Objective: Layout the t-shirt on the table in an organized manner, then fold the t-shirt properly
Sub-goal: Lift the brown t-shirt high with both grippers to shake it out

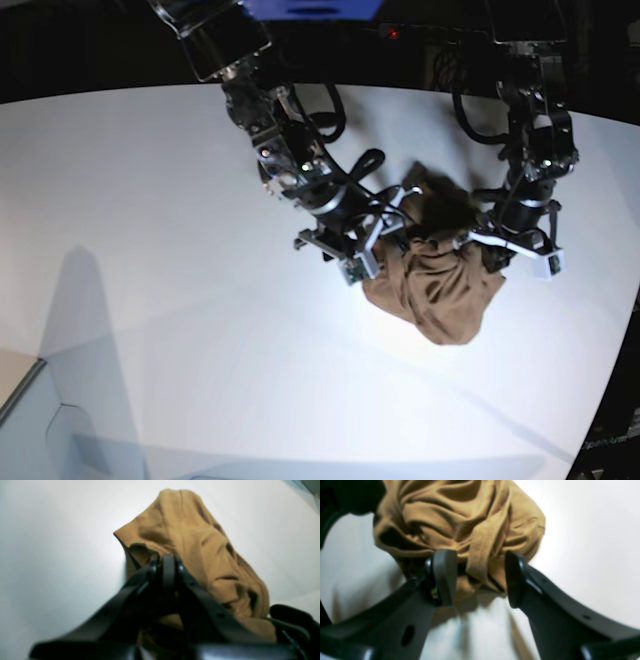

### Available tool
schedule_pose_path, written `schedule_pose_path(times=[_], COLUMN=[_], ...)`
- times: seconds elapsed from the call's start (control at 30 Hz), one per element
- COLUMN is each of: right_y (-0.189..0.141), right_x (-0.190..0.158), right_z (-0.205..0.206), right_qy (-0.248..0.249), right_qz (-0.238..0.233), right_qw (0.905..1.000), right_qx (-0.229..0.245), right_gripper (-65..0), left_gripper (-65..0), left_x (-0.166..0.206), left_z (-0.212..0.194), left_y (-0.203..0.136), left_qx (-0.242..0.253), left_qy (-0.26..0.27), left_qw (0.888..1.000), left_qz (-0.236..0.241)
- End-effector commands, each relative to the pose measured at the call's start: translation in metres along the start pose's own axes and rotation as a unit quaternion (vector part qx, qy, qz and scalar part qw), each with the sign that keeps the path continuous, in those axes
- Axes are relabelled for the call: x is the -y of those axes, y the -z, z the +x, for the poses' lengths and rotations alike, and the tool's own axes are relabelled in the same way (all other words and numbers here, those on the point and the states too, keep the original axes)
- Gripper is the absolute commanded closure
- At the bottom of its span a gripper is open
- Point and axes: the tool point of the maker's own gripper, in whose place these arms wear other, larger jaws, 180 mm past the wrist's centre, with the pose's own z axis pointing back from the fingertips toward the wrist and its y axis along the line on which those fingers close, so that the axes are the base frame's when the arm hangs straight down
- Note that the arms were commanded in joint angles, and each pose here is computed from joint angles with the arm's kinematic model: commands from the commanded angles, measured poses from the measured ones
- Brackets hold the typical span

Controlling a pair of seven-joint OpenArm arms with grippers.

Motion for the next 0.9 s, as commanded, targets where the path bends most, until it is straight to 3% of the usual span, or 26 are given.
schedule_pose_path(times=[0.0, 0.43, 0.57, 0.7, 0.87], right_y=[0.001, 0.01, 0.015, 0.021, 0.003], right_x=[-0.007, -0.002, 0.003, 0.01, 0.055], right_z=[0.02, 0.009, 0.009, 0.012, 0.054], right_qy=[-0.001, 0.001, 0.0, -0.004, 0.028], right_qz=[0.011, 0.008, 0.005, -0.002, -0.052], right_qw=[0.9995, 0.9997, 0.9995, 0.9996, 0.9945], right_qx=[0.029, 0.024, 0.03, 0.027, 0.087], right_gripper=[-31.4, -30.4, -20.5, 0.0, 0.0], left_gripper=[-0.4, -0.4, -0.4, -0.4, -0.4], left_x=[0.003, 0.003, 0.001, -0.003, -0.035], left_z=[0.016, 0.013, 0.012, 0.008, 0.021], left_y=[-0.002, -0.002, -0.003, -0.005, -0.019], left_qx=[0.025, 0.021, 0.019, 0.016, 0.035], left_qy=[0.003, 0.002, 0.003, 0.007, -0.008], left_qw=[1.0, 1.0, 1.0, 1.0, 0.999], left_qz=[-0.006, -0.005, -0.004, 0.0, 0.036])
